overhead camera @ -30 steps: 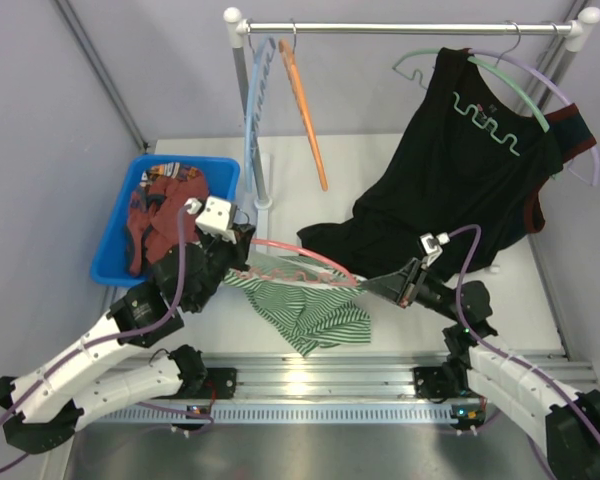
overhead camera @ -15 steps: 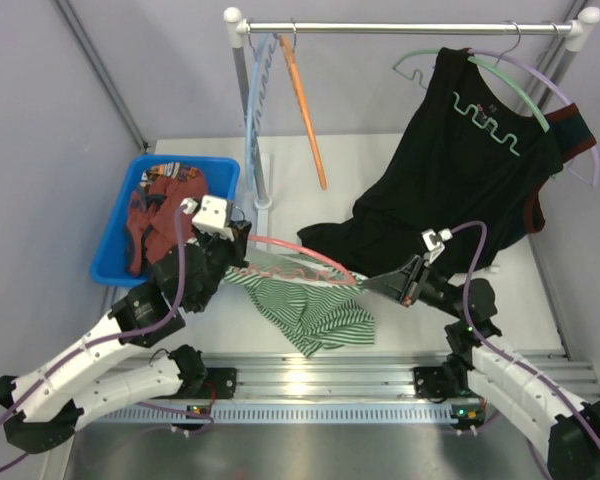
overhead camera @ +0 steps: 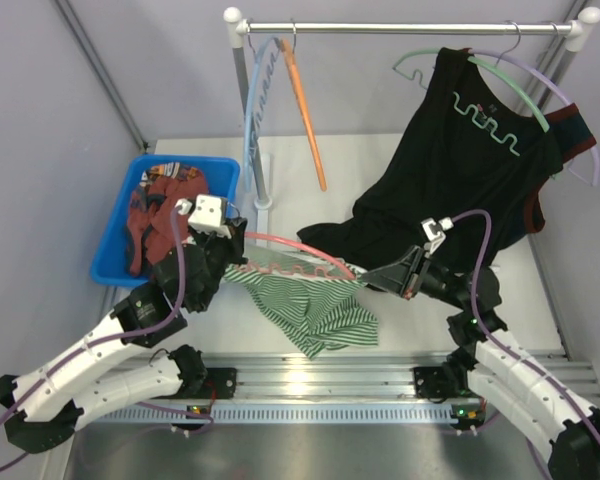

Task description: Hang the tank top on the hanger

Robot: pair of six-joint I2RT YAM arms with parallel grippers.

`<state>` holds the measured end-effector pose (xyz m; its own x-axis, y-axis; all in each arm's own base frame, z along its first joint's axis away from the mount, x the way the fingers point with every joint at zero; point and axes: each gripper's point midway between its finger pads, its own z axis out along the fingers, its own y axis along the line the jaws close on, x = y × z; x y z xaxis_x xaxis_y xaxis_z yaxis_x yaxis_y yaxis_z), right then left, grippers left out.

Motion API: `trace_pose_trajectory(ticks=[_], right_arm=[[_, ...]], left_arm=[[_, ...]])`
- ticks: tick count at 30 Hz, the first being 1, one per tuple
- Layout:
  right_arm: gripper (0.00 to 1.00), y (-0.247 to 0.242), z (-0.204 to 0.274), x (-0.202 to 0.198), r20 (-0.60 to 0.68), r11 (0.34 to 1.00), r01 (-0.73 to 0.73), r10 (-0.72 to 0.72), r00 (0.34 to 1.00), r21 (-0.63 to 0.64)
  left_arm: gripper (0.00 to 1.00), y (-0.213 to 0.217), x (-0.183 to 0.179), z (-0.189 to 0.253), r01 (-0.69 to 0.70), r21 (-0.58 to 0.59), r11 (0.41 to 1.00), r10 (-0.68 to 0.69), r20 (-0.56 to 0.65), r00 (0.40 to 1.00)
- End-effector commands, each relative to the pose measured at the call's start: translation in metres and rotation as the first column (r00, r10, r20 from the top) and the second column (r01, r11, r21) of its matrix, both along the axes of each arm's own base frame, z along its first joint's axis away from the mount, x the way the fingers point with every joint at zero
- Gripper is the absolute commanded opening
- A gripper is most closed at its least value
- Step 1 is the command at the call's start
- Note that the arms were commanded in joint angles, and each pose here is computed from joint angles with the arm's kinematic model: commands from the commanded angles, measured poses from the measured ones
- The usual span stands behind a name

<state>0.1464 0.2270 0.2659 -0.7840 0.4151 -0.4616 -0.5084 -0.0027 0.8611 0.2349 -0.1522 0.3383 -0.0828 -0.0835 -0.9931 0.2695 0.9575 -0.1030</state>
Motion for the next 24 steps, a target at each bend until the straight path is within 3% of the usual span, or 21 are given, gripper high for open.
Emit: trace_pose_trajectory(ticks=[1,13,24], right_arm=[[0.00,0.004,0.029,-0.009,0.098,1.000,-0.026,0.025,0.995,0.009],[0.00,0.033,-0.026,-0.003,0.066,0.972,0.017,-0.001,0.998,-0.236],[0.00,0.033,0.007,-0.004,0.137,0.988,0.024,-0.003,0.991,-0.153]], left_arm=[[0.00,0.017,0.006,0.010,-0.096,-0.026,0.995,0.097,0.043,0.994],[0.00,0.013,0.004,0.026,-0.076,-0.083,0.994,0.080,0.043,0.996],[0.00,0.015,0.005,0.010,-0.093,-0.046,0.995,0.094,0.019,0.995]])
